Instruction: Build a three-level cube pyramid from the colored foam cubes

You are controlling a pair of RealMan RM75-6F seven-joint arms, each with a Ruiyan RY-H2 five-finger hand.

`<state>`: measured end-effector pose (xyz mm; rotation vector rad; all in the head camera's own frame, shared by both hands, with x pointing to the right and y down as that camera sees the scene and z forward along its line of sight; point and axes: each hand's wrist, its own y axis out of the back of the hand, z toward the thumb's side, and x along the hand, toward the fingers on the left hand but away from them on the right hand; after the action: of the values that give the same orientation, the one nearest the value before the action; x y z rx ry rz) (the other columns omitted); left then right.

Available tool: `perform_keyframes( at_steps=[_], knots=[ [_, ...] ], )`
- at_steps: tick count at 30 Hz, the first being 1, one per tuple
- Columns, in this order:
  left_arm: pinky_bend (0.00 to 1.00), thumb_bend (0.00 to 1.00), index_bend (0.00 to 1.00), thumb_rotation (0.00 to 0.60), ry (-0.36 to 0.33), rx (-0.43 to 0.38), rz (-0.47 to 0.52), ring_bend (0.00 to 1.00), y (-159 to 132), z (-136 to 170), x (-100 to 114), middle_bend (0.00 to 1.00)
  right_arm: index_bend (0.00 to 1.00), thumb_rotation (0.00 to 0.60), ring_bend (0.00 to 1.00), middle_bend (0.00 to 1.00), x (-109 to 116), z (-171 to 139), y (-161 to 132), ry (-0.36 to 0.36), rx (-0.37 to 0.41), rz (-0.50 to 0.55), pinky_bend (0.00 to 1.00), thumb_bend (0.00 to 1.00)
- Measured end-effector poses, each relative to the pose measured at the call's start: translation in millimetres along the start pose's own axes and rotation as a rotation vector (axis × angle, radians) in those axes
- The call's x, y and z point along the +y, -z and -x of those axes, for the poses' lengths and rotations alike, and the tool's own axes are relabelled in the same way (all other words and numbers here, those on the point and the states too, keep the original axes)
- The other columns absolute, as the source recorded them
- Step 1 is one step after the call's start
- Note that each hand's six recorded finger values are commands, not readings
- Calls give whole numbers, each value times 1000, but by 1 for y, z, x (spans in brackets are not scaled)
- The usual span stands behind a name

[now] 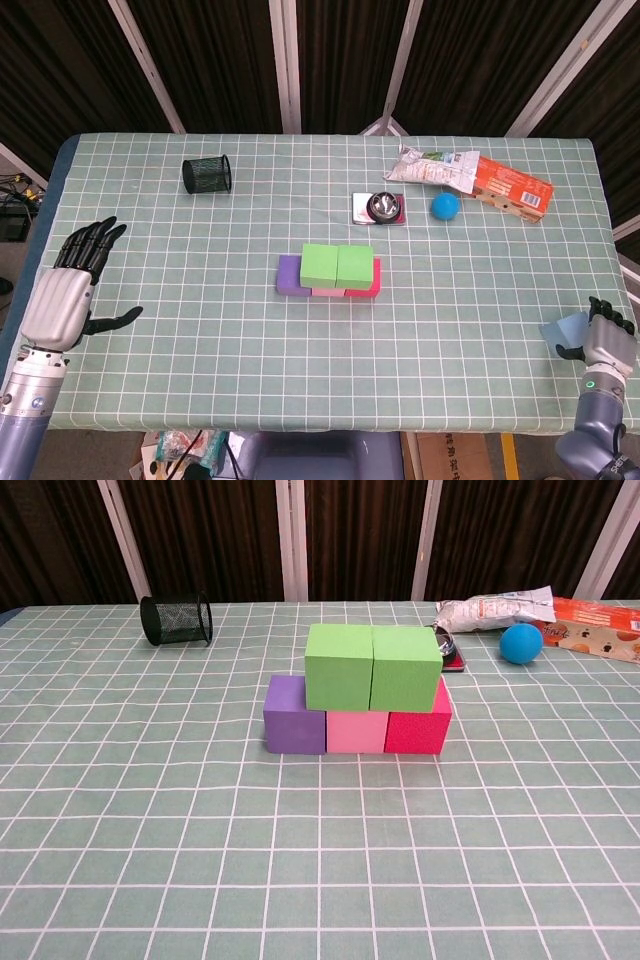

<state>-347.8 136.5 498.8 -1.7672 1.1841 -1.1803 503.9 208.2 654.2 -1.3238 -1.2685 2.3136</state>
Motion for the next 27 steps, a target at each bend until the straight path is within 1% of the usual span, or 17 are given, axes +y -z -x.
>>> perform_keyframes(
  at_steps=[1, 2, 4, 5, 6, 8, 12, 16, 21, 27],
  knots=[
    [0, 125, 0, 600, 0, 0, 0, 0, 0, 0, 0, 1, 0, 600, 0, 12, 0, 1, 0, 0, -2, 1, 0, 253],
    [0, 125, 0, 600, 0, 0, 0, 0, 0, 0, 0, 1, 0, 600, 0, 42, 0, 1, 0, -1, -4, 1, 0, 253],
    [0, 124, 0, 600, 2, 1, 1, 0, 1, 0, 0, 1, 0, 600, 8, 105, 0, 2, 1, -3, -8, -1, 0, 252],
    [0, 124, 0, 600, 2, 2, 2, 0, 1, 0, 0, 1, 0, 600, 24, 156, 0, 3, 1, -4, -11, -1, 0, 252],
    [0, 125, 0, 600, 3, 2, 3, 0, 1, 0, 0, 1, 0, 600, 50, 197, -1, 3, 1, -4, -11, -2, 0, 252],
    [0, 125, 0, 600, 4, 2, 5, 0, 1, 1, 0, 1, 0, 600, 96, 245, -2, 3, 1, -4, -11, -7, 0, 253],
    [0, 124, 0, 600, 6, 3, 6, 0, 2, 1, 0, 1, 0, 600, 192, 318, -4, 4, 2, -12, -12, -15, 0, 252],
    [0, 125, 0, 600, 5, 4, 9, 0, 3, 1, 1, 1, 0, 600, 246, 364, -4, 5, 2, -15, -10, -19, 0, 253],
    [0, 124, 0, 600, 2, 3, 13, 0, 3, 1, 2, 1, 0, 600, 298, 439, -3, 4, -3, -5, 15, -22, 0, 253],
    [0, 125, 0, 600, -1, 4, 17, 0, 3, 0, 4, 1, 0, 600, 299, 447, 0, -3, -16, -1, 73, -6, 0, 252]
  ],
)
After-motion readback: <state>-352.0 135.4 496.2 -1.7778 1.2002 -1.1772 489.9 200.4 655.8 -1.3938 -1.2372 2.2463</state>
